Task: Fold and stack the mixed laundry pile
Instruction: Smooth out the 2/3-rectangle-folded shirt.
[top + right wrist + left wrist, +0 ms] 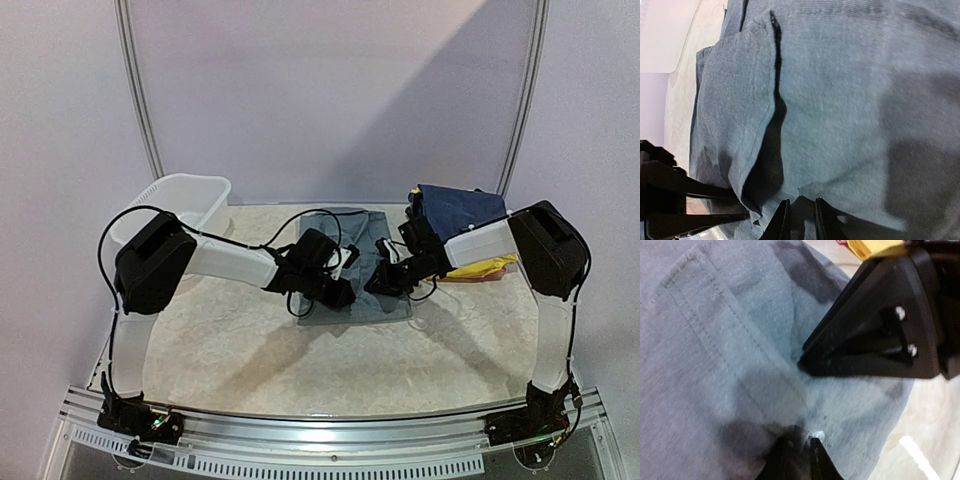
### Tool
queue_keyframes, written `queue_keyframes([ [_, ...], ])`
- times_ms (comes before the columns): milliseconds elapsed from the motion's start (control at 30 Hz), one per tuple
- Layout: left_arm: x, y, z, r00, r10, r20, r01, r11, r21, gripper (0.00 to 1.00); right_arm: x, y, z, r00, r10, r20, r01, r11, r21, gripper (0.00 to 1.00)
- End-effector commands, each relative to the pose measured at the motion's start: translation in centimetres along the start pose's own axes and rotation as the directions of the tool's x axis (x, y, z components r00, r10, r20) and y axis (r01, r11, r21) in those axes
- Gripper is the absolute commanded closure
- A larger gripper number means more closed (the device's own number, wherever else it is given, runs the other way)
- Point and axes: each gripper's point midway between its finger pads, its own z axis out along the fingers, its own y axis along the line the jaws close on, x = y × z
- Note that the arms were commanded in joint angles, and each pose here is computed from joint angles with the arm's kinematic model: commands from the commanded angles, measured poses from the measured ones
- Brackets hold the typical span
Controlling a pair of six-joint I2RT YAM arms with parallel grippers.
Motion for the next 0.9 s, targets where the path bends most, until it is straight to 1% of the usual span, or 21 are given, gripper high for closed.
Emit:
queue_keyframes([
  [0, 1.0, -0.1, -2.8, 0.990, 0.130, -0.055, -0.136, 0.984, -0.119, 0.82, 0.9, 0.3, -1.9, 1.000, 0.007, -0.015, -0.006, 0.999, 0.032, 0.81],
  [100, -0.5, -1.7, -5.0, 0.974, 0.226, -0.018, -0.226, 0.962, -0.151, 0.76, -0.4, 2.7, -3.7, 1.000, -0.024, 0.020, 0.025, 0.999, -0.026, 0.80],
  [167, -1.0, -2.7, -6.0, 0.951, 0.310, -0.007, -0.306, 0.934, -0.186, 0.71, -1.1, 4.2, -4.7, 0.998, -0.044, 0.040, 0.047, 0.997, -0.057, 0.79],
  [233, -1.2, -3.4, -6.8, 0.912, 0.410, -0.015, -0.401, 0.883, -0.245, 0.66, -1.7, 5.2, -5.7, 0.997, -0.059, 0.056, 0.063, 0.996, -0.067, 0.77],
  [267, -1.2, -3.3, -7.2, 0.885, 0.464, -0.040, -0.456, 0.844, -0.284, 0.63, -2.0, 5.7, -6.4, 0.995, -0.072, 0.072, 0.077, 0.995, -0.067, 0.75],
  [300, -0.9, -3.4, -7.6, 0.867, 0.492, -0.080, -0.493, 0.819, -0.293, 0.60, -2.2, 5.8, -6.9, 0.994, -0.076, 0.081, 0.081, 0.995, -0.055, 0.71],
  [367, -0.5, -3.3, -8.0, 0.852, 0.511, -0.118, -0.521, 0.801, -0.295, 0.51, -2.8, 6.3, -8.5, 0.988, -0.095, 0.118, 0.098, 0.995, -0.025, 0.64],
  [433, 0.0, -3.3, -8.2, 0.829, 0.543, -0.136, -0.556, 0.772, -0.307, 0.39, -3.1, 5.5, -9.8, 0.984, -0.099, 0.149, 0.093, 0.994, 0.048, 0.58],
  [467, 0.6, -3.4, -8.1, 0.809, 0.567, -0.156, -0.586, 0.751, -0.306, 0.35, -3.1, 4.6, -10.3, 0.982, -0.097, 0.160, 0.083, 0.992, 0.094, 0.56],
  [567, 2.0, -4.1, -7.5, 0.725, 0.650, -0.229, -0.687, 0.657, -0.311, 0.32, -3.0, 2.3, -12.8, 0.971, -0.071, 0.228, 0.029, 0.983, 0.182, 0.52],
  [667, 3.0, -4.7, -6.4, 0.630, 0.717, -0.297, -0.775, 0.557, -0.299, 0.33, -2.5, 0.6, -15.2, 0.955, -0.041, 0.294, -0.027, 0.974, 0.225, 0.49],
  [700, 3.3, -5.0, -6.0, 0.599, 0.737, -0.313, -0.799, 0.527, -0.289, 0.33, -2.1, 0.2, -15.6, 0.952, -0.037, 0.303, -0.037, 0.971, 0.237, 0.47],
  [767, 3.7, -5.5, -5.2, 0.555, 0.761, -0.336, -0.831, 0.490, -0.261, 0.33, -1.8, 0.0, -16.9, 0.940, -0.036, 0.338, -0.052, 0.967, 0.248, 0.45],
  [867, 4.3, -6.4, -4.0, 0.503, 0.788, -0.355, -0.864, 0.454, -0.216, 0.33, -1.0, -0.5, -17.8, 0.935, -0.038, 0.352, -0.061, 0.962, 0.267, 0.42],
])
